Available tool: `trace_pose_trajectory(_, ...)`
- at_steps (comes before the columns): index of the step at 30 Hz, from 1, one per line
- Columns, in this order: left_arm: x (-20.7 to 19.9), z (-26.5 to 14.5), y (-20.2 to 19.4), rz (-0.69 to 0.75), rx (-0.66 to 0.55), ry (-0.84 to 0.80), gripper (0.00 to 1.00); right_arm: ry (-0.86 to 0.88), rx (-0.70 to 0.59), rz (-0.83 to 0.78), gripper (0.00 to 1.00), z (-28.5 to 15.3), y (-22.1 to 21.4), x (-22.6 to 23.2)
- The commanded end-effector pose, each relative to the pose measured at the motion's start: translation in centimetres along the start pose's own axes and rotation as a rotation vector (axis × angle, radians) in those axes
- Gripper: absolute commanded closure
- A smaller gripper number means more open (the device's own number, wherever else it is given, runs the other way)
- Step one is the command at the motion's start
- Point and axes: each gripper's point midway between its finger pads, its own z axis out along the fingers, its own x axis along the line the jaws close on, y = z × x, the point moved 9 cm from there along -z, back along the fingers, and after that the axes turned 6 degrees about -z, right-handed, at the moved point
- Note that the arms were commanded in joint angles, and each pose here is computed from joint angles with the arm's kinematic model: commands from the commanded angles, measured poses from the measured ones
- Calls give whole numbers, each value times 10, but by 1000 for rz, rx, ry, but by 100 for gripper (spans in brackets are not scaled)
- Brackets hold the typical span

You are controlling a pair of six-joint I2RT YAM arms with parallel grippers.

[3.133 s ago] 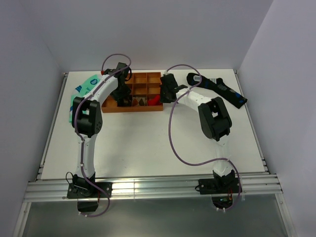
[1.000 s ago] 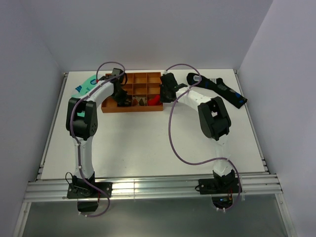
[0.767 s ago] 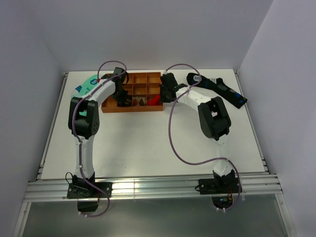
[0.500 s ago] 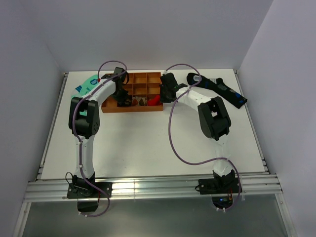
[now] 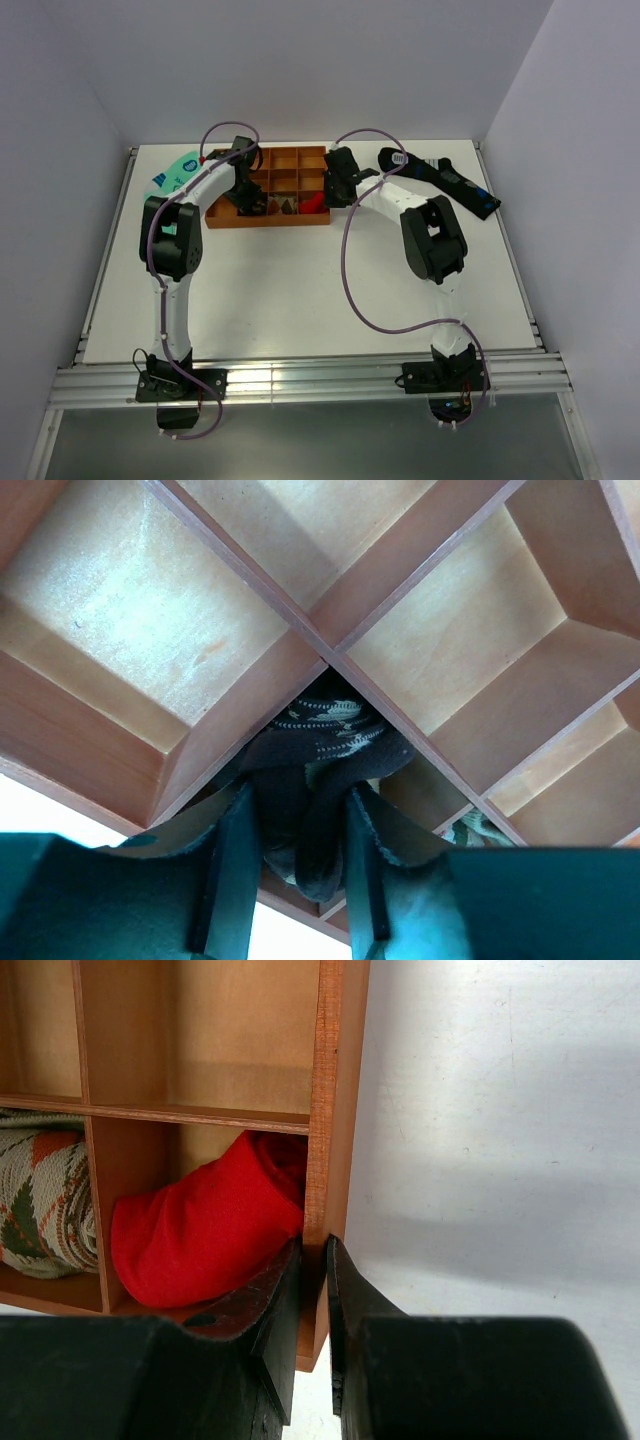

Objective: Roll the socks
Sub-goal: Place the sock in the storage box.

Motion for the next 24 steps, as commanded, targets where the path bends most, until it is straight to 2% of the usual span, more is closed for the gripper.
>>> trace_pose_trajectory(1,28,12,-14,95,37,145,59,3,42,-26,100,28,-18,-1)
trace_pose_trajectory(5,28,3,-10,100,19,130,52,5,41,-27,100,29,-18,0)
trace_pose_trajectory(13,19,-18,1,99,-17,60,45,6,45,-26,100,30,-18,-1)
trace_pose_trajectory(24,2,-51,18,107,-49,-19,45,5,46,-28,100,29,-18,-1)
